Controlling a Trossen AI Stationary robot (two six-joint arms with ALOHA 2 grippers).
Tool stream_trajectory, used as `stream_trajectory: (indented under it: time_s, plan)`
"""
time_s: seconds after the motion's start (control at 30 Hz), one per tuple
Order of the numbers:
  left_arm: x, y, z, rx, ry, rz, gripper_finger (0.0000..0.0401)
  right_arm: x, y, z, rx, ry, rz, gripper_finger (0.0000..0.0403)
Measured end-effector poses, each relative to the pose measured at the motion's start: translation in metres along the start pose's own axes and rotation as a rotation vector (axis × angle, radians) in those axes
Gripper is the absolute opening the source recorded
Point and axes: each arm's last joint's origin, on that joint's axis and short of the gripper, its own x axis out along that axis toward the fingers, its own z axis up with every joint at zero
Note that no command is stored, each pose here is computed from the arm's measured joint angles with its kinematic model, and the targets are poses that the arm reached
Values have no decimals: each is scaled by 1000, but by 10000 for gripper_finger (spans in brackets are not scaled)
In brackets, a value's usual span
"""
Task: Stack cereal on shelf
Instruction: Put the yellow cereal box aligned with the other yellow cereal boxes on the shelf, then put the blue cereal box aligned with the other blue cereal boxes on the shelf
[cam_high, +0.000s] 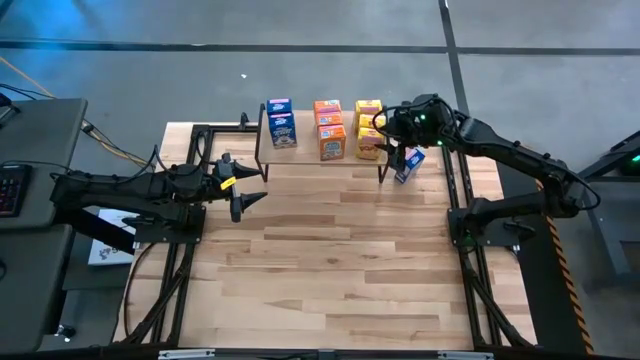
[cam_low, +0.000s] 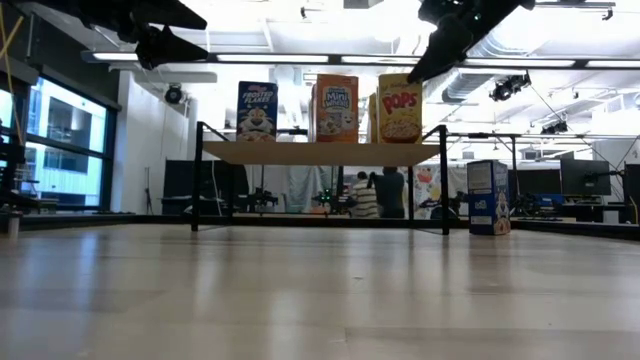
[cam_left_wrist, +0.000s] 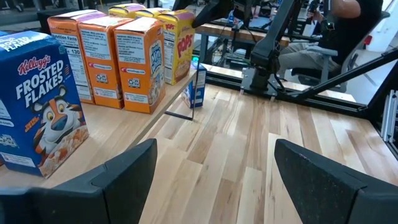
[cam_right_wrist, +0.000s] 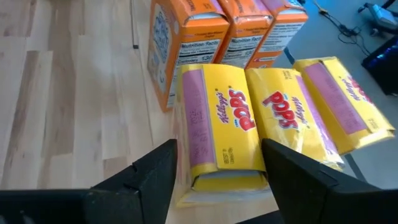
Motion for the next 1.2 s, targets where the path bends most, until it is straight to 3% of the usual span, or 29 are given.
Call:
stream_trajectory:
  time_s: [0.43,0.6,0.97,1.2]
  plan:
    - [0,0,0,0,0,0,317,-28,2,1,6,-44,-63,228]
    - [0,0,0,0,0,0,317,-42,6,0,70,-62,-65,228]
    - [0,0,0,0,0,0,317,-78,24,-23,109,75,20,228]
    - [0,0,0,0,0,-1,317,-85,30,-35,281,180,32,228]
